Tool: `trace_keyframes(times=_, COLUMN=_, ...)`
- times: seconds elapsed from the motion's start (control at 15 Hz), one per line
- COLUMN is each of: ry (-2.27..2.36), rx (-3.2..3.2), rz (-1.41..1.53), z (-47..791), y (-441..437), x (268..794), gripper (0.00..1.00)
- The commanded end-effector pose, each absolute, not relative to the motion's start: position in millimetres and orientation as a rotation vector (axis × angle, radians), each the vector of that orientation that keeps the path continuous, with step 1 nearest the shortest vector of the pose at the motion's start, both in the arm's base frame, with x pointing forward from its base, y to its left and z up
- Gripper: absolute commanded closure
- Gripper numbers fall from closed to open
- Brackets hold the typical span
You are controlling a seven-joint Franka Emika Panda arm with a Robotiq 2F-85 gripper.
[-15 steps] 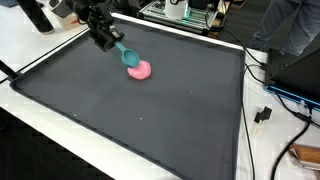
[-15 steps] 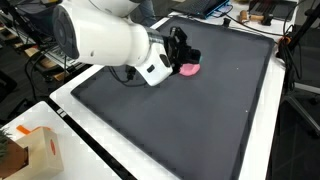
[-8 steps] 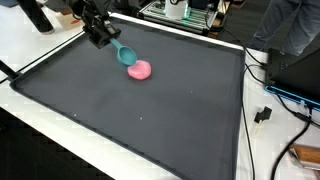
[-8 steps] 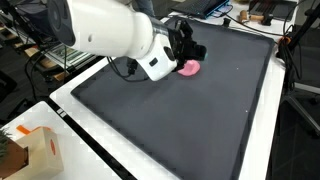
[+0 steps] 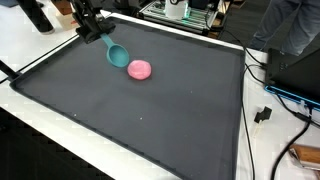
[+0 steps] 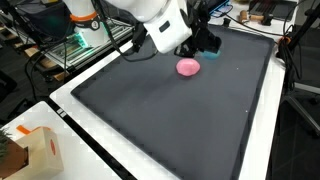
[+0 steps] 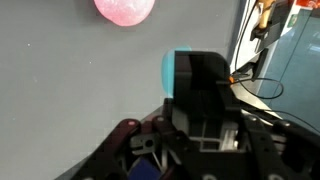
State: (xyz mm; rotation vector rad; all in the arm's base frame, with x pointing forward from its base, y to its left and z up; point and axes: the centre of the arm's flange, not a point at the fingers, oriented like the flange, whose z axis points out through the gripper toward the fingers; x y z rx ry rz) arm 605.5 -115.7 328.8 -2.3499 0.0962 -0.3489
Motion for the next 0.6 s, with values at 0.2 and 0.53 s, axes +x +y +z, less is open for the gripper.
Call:
trace_keyframes(times=0.2, ry=0.175, rx=-2.631, rz=-0.293, z=376, y=-56, x=595, gripper=0.75)
trace_keyframes(times=0.53, ry=0.161, rx=-2.885, rz=-0.226, z=389, y=-6, x=589, gripper=0.75)
